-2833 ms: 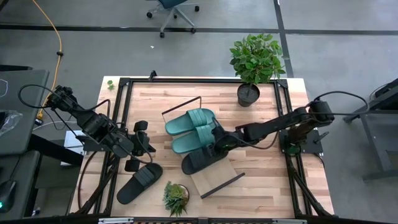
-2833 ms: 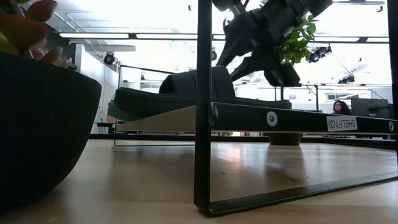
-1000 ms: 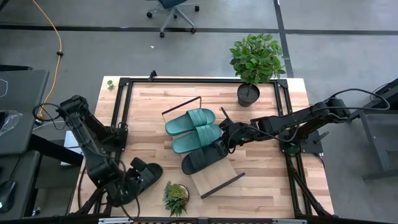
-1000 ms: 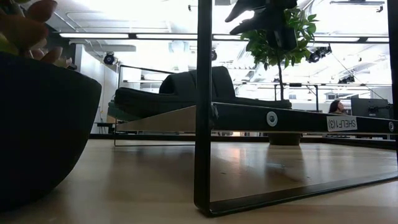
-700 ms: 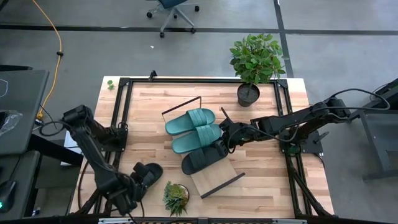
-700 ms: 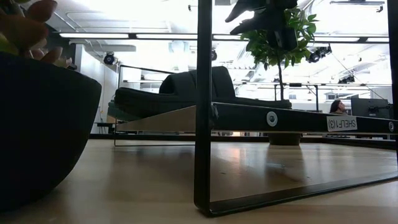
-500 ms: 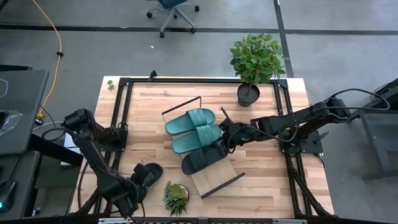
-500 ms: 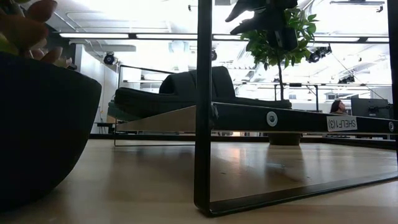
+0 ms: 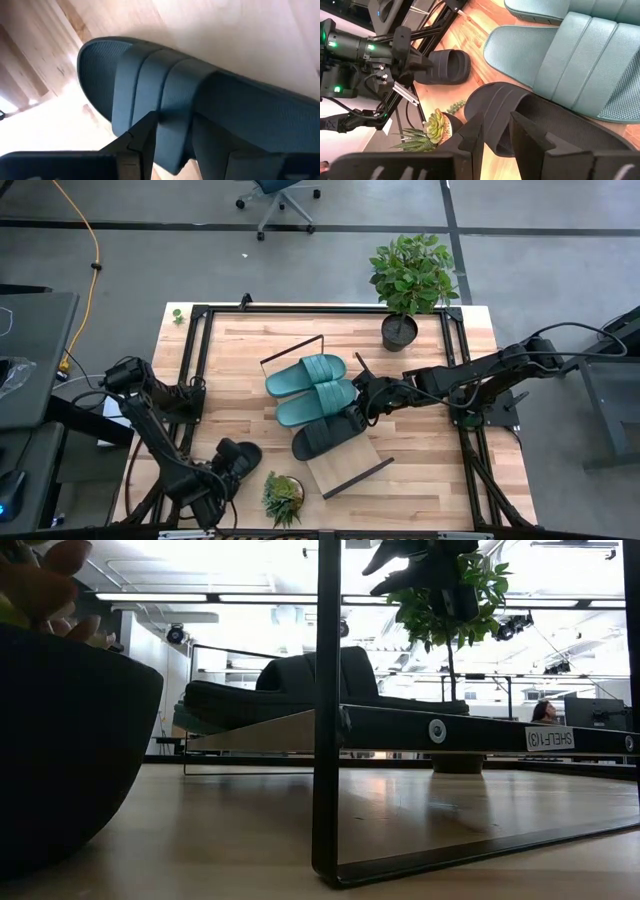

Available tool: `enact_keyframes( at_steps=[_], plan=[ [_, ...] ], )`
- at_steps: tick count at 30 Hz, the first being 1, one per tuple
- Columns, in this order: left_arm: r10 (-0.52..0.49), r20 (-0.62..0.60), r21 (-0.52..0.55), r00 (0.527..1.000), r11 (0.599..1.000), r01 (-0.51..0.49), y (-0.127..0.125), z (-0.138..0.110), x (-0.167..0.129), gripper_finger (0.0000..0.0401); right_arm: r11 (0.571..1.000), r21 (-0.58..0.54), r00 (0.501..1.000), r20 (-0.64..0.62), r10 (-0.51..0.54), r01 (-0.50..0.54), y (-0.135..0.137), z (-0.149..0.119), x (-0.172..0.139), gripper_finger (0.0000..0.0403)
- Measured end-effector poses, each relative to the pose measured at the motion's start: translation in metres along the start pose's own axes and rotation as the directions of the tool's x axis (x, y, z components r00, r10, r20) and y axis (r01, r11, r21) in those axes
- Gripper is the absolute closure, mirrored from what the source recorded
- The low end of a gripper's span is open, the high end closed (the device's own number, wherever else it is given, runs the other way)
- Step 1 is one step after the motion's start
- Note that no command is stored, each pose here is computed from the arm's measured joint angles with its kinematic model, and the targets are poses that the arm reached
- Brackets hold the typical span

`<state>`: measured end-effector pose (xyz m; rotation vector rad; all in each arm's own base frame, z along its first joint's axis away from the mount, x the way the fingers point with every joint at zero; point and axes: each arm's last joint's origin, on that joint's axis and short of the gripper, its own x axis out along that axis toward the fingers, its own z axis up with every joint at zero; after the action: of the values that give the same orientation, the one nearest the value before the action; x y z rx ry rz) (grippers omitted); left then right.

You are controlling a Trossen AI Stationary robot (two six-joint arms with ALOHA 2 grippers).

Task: Pick and place slides into the shelf
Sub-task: Put the black slide on the shelf

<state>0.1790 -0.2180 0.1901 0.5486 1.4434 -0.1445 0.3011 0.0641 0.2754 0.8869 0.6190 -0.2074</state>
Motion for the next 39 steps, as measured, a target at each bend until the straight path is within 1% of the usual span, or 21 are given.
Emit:
enact_keyframes(
  at_steps=[7, 19, 28, 32, 35, 39],
  plan=[
    [0.029, 0.007, 0.020, 1.000, 0.999, -0.029, 0.001, 0.000, 0.000, 0.0293, 1.000, -0.006, 1.000, 0.000, 0.000, 0.000, 0.000, 0.000, 0.000, 0.0320],
    [0.122, 0.041, 0.022, 0.992, 0.992, -0.123, 0.004, 0.000, 0.000, 0.0293, 1.000, -0.005, 1.000, 0.000, -0.001, 0.001, 0.000, 0.000, 0.000, 0.0320],
    [0.137, -0.021, 0.043, 0.990, 0.990, -0.136, -0.003, 0.004, 0.015, 0.0293, 1.000, -0.003, 1.000, -0.001, -0.001, 0.001, 0.000, 0.000, 0.000, 0.0320],
    [0.148, -0.033, 0.000, 0.988, 0.989, -0.148, -0.004, 0.004, 0.018, 0.0293, 1.000, 0.000, 1.000, 0.000, -0.001, 0.001, 0.000, 0.000, 0.000, 0.0320],
    [0.176, -0.045, -0.033, 0.983, 0.984, -0.178, -0.002, 0.002, 0.018, 0.0293, 1.000, 0.000, 1.000, 0.000, -0.001, 0.001, 0.000, 0.000, 0.000, 0.0320],
    [0.207, -0.063, -0.052, 0.976, 0.976, -0.210, 0.000, -0.001, 0.017, 0.0293, 1.000, 0.000, 1.000, 0.000, -0.001, 0.001, 0.000, 0.000, 0.000, 0.0320]
  ],
)
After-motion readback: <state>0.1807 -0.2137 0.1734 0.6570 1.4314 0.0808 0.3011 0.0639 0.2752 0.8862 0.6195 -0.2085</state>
